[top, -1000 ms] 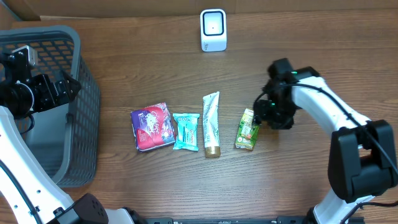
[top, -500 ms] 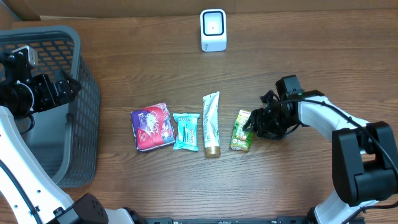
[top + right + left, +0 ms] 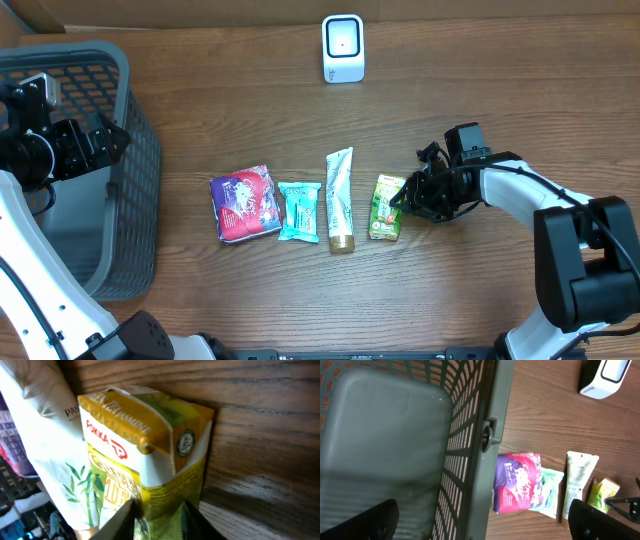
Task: Scan the item barcode
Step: 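Adjust the right gripper around the green tea carton and grasp it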
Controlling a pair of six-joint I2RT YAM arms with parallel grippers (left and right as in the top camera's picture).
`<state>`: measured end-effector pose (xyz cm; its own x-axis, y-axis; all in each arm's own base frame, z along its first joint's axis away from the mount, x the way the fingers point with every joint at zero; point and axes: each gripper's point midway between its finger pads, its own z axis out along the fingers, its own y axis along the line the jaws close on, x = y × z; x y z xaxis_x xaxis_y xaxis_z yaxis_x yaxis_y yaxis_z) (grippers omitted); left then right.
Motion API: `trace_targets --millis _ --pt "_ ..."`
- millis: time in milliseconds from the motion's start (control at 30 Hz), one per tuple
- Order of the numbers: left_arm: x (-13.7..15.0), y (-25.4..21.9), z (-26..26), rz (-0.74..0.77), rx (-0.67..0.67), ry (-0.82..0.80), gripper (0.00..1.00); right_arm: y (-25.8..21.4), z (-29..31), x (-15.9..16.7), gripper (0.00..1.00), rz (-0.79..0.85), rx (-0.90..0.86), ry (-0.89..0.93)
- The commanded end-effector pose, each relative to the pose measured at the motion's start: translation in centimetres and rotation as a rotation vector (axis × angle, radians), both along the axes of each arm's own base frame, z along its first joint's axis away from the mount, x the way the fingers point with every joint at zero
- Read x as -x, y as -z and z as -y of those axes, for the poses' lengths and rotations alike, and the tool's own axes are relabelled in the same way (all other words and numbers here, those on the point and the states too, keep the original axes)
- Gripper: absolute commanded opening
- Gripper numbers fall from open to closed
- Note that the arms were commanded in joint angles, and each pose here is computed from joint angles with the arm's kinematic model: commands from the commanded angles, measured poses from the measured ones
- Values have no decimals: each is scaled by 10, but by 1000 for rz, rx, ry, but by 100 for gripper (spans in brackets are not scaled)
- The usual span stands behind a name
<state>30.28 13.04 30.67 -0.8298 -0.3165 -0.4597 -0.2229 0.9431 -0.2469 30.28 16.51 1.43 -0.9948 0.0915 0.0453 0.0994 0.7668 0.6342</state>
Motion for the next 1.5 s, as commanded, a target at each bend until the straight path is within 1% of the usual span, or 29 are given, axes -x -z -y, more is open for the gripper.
trace_targets --millis 0,67,167,233,300,433,467,567,667,800,867,1000,1033,1100,1167,1200,1267,1300,1367,1467 --pt "-1 2 0 -5 -1 3 100 4 12 -17 26 45 55 27" --pt "-1 2 -1 -5 -1 3 99 -1 10 -25 26 93 44 5" --pt "-1 2 0 -5 -1 3 100 -4 9 -29 28 134 42 -33" --pt "-1 2 0 -5 -1 3 100 -3 10 -27 33 141 49 -52" --pt "-1 2 0 -5 -1 3 100 -1 13 -25 41 143 72 -70" --pt "-1 2 0 -5 -1 3 99 9 29 -22 64 118 178 -59" --pt "-1 2 0 -5 0 4 100 9 29 -21 66 114 181 -59" --pt "-1 2 0 -6 0 3 100 11 23 -14 67 98 178 -75" --pt "-1 2 0 -5 -1 3 100 18 11 1 67 66 184 -93" --pt "-1 2 0 -5 -1 3 99 33 4 16 66 29 220 -69" --pt "-1 2 0 -5 -1 3 100 37 -1 21 64 20 217 -57" --pt "-1 2 0 -5 -1 3 100 43 -7 27 51 17 217 -49" --pt "-1 2 0 -5 -1 3 100 44 -6 27 47 17 228 -42" --pt "-1 2 0 -5 -1 3 100 46 -2 25 34 18 251 -28" --pt "-1 2 0 -5 -1 3 100 46 -1 25 24 18 253 -24" --pt "-1 2 0 -5 -1 3 100 46 0 24 21 19 253 -19" --pt "-1 2 0 -5 -1 3 100 45 3 21 10 18 250 -7" --pt "-1 2 0 -5 -1 3 100 44 3 20 7 17 238 -6" --pt "-1 2 0 -5 -1 3 99 40 4 18 4 10 206 -8" --pt "-1 2 0 -5 -1 3 100 27 3 14 4 -6 144 -17"
